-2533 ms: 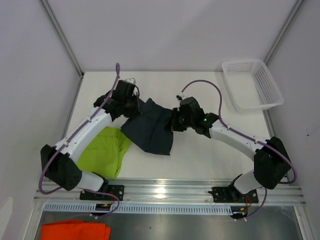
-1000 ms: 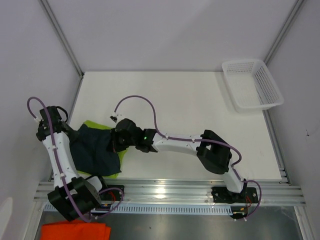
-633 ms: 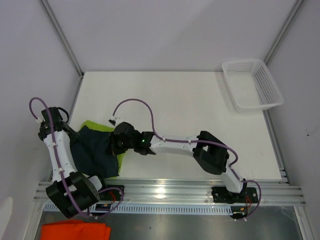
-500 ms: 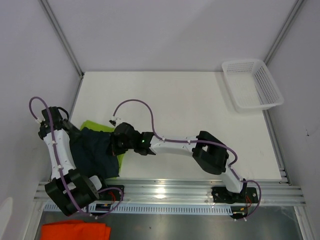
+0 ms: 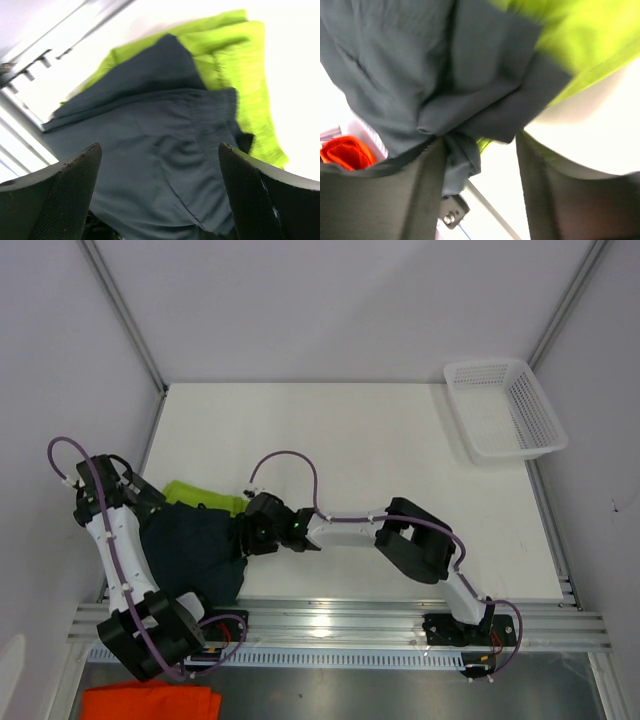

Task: Fold and stack the shorts
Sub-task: Neatly place the folded shorts to the corner

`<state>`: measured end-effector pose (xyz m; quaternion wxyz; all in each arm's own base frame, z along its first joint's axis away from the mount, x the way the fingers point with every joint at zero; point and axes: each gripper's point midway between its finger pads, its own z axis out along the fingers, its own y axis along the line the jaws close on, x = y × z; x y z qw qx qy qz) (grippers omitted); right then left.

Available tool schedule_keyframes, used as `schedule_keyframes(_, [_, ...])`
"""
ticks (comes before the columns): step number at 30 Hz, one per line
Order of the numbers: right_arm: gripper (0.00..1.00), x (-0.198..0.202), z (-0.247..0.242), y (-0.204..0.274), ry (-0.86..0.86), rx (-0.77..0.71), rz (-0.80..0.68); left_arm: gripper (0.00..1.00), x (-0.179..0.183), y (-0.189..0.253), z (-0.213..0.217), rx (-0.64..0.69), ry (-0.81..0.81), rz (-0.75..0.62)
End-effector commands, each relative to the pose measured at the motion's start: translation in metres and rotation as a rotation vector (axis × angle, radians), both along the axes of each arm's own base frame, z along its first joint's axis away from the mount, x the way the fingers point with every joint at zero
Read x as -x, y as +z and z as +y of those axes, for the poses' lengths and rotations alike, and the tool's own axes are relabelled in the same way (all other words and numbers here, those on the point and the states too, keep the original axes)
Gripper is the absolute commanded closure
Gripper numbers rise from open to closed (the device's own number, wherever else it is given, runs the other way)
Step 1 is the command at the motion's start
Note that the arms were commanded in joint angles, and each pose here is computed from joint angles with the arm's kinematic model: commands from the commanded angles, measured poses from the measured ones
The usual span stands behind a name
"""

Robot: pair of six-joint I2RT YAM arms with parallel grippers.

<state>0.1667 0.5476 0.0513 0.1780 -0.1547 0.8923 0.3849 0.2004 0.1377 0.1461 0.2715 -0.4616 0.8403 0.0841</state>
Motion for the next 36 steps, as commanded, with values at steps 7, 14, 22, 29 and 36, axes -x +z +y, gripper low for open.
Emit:
schedule_keyframes(7, [0.24,-0.046,-0.006,0.035,-0.089,-0.188,0.000,0.01,-0.031,0.044,-0.020,0.025,-0.155,-0.226])
schedule_keyframes(14, [0.25,-0.062,-0.009,0.060,-0.117,-0.232,-0.060,0.01,-0.047,0.059,-0.046,0.090,-0.284,-0.337])
schedule_keyframes(22, [0.30,-0.054,-0.001,0.127,-0.085,-0.304,-0.218,0.01,-0.058,0.084,-0.061,0.108,-0.346,-0.438])
schedule_keyframes(29, [0.32,-0.024,0.030,0.157,0.079,-0.466,-0.179,0.01,-0.060,0.117,-0.067,0.110,-0.368,-0.491])
schedule_keyframes(36, [0.35,0.016,0.073,0.154,0.292,-0.699,-0.017,0.01,-0.054,0.153,-0.073,0.081,-0.394,-0.524])
